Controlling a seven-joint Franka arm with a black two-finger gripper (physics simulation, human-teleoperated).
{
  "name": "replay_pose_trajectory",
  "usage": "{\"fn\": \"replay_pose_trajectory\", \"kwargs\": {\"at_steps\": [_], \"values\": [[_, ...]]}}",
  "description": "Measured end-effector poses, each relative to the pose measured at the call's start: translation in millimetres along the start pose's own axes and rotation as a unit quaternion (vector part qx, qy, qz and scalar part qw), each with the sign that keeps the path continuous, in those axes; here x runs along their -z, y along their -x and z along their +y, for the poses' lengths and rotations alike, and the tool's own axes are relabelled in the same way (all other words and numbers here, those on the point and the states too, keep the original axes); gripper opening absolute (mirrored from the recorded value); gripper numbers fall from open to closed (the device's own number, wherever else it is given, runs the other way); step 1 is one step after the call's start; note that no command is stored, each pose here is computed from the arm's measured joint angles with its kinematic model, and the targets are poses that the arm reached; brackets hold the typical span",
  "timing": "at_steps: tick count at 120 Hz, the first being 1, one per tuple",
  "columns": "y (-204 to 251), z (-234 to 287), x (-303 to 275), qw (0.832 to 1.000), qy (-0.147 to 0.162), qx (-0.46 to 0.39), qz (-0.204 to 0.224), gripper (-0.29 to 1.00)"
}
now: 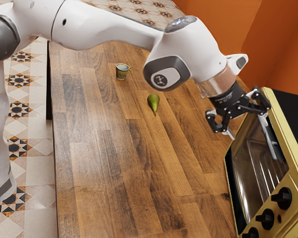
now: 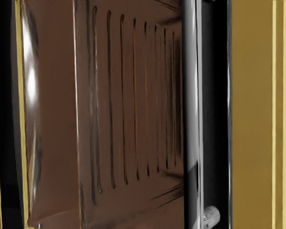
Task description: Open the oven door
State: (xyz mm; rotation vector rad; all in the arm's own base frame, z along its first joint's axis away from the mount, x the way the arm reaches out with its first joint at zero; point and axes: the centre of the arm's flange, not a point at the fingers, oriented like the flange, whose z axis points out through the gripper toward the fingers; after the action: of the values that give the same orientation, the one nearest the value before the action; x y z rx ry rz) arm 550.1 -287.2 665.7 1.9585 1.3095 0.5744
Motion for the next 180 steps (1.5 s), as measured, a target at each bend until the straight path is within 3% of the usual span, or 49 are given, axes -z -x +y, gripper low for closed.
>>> {"fn": "replay_pose_trajectory", "kwargs": {"at_steps": [40,67,180], "values": [[-79.0,7.4,-14.7,0.999,-0.001,0.028,0.038,0.68],[-63.3,5.6,-20.5,1.000,-0.005,0.012,0.027,0.68],[-71.9,-3.7,-58.8,0.999,-0.027,0.018,0.010,0.67]]}}
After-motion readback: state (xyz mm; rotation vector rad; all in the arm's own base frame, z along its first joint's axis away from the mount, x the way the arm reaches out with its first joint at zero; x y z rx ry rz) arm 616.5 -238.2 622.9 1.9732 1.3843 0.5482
